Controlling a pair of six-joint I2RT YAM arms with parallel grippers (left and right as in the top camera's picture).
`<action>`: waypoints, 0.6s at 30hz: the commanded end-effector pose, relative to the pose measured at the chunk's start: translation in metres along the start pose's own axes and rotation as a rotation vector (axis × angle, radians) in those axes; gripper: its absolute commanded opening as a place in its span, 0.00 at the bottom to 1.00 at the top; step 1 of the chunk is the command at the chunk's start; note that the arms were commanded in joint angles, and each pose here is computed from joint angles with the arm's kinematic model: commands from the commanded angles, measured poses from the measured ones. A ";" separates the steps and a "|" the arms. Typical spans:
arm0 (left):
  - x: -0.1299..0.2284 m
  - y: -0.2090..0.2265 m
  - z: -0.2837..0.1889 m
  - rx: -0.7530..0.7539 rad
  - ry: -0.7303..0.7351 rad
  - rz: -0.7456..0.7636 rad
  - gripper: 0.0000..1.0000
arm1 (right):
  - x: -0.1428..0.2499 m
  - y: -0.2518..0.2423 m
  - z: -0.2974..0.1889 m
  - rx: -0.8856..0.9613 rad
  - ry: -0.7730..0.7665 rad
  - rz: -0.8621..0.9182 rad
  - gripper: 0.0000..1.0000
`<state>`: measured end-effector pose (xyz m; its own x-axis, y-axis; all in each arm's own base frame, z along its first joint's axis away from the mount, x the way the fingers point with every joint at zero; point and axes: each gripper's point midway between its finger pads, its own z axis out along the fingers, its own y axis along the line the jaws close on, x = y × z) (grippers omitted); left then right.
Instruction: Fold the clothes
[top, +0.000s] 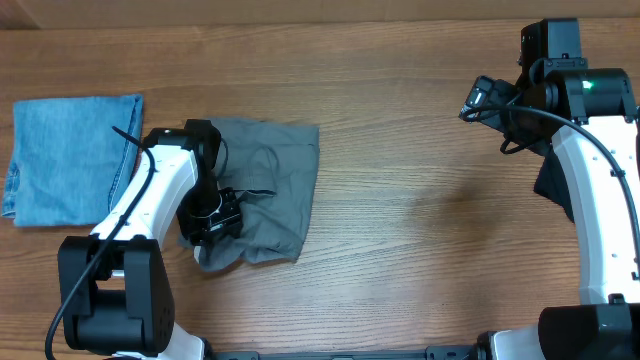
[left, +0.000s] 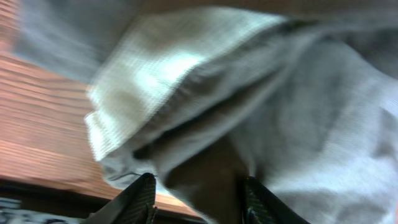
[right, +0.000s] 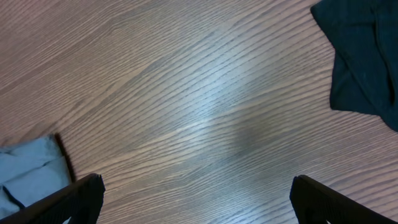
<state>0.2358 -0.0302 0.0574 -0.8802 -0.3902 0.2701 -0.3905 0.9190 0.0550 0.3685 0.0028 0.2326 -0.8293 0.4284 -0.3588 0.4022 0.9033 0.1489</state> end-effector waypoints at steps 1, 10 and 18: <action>-0.011 0.022 0.000 -0.134 -0.065 0.004 0.47 | 0.000 0.000 0.002 -0.002 0.001 0.006 1.00; -0.026 0.006 -0.043 -0.086 -0.136 0.013 0.26 | 0.000 0.000 0.002 -0.002 0.001 0.006 1.00; -0.045 -0.062 -0.119 -0.009 -0.392 0.336 0.39 | 0.000 0.000 0.002 -0.002 0.001 0.006 1.00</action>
<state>0.3087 -0.0333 0.1366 -0.9561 -0.2929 -0.0015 -0.2925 0.9545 0.0575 0.3685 0.0029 0.2326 -0.8295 0.4281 -0.3587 0.4018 0.9035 0.1491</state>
